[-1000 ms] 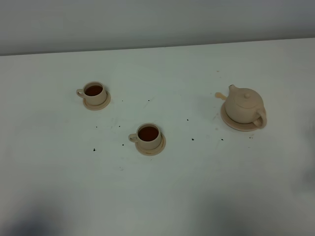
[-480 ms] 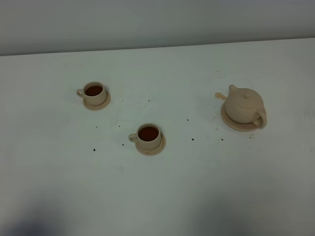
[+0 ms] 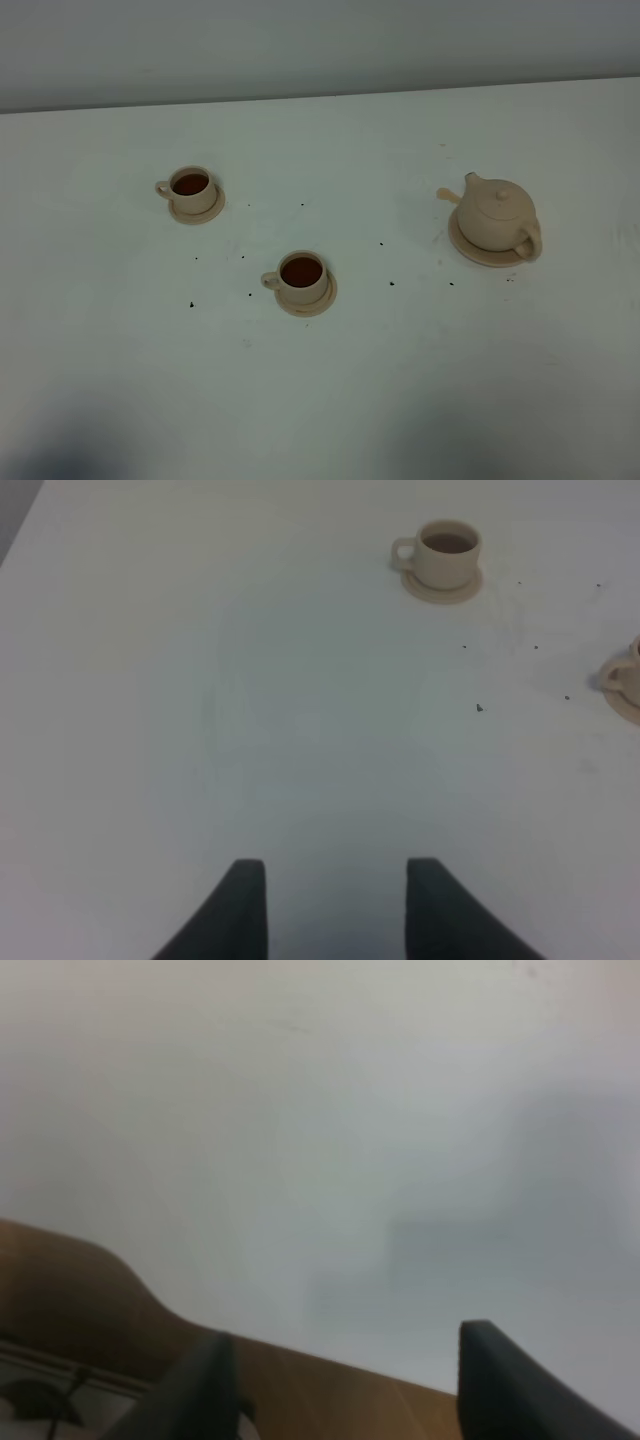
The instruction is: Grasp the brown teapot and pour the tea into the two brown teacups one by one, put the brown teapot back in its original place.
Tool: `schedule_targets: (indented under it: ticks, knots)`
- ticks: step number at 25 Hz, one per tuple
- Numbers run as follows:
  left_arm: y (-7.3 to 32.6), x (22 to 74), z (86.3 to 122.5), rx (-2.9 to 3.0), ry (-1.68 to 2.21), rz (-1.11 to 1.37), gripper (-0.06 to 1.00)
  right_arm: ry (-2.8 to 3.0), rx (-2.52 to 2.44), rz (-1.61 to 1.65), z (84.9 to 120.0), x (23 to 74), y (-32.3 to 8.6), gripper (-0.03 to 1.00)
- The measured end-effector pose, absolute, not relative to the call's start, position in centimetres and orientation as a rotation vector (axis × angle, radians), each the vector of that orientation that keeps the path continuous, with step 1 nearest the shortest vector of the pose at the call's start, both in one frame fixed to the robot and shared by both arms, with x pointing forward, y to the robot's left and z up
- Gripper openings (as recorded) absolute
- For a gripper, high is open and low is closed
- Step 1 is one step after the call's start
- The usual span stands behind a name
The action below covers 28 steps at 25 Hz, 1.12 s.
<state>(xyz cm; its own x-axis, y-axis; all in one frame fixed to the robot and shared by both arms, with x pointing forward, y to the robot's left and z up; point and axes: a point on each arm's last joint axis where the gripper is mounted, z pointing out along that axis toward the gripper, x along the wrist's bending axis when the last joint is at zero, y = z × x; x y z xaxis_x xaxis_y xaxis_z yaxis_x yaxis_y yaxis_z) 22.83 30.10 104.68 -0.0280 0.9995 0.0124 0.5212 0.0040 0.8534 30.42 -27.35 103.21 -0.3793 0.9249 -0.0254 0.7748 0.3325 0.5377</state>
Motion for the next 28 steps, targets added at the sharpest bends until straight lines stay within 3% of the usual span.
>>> schedule_targets:
  ticks: [9, 21, 28]
  knots:
    - [30.1, 22.8, 104.7, 1.59, 1.624, 0.924, 0.38, 2.124, 1.603, 0.673, 103.6, 29.9, -28.4, 0.5]
    - [30.1, 22.8, 104.7, 1.59, 1.624, 0.924, 0.38, 1.543, 1.593, 0.852, 105.0, 24.0, -30.2, 0.5]
    - [30.1, 22.8, 104.7, 1.59, 1.624, 0.924, 0.38, 1.507, 1.57, 0.875, 105.0, 23.3, -30.2, 0.49]
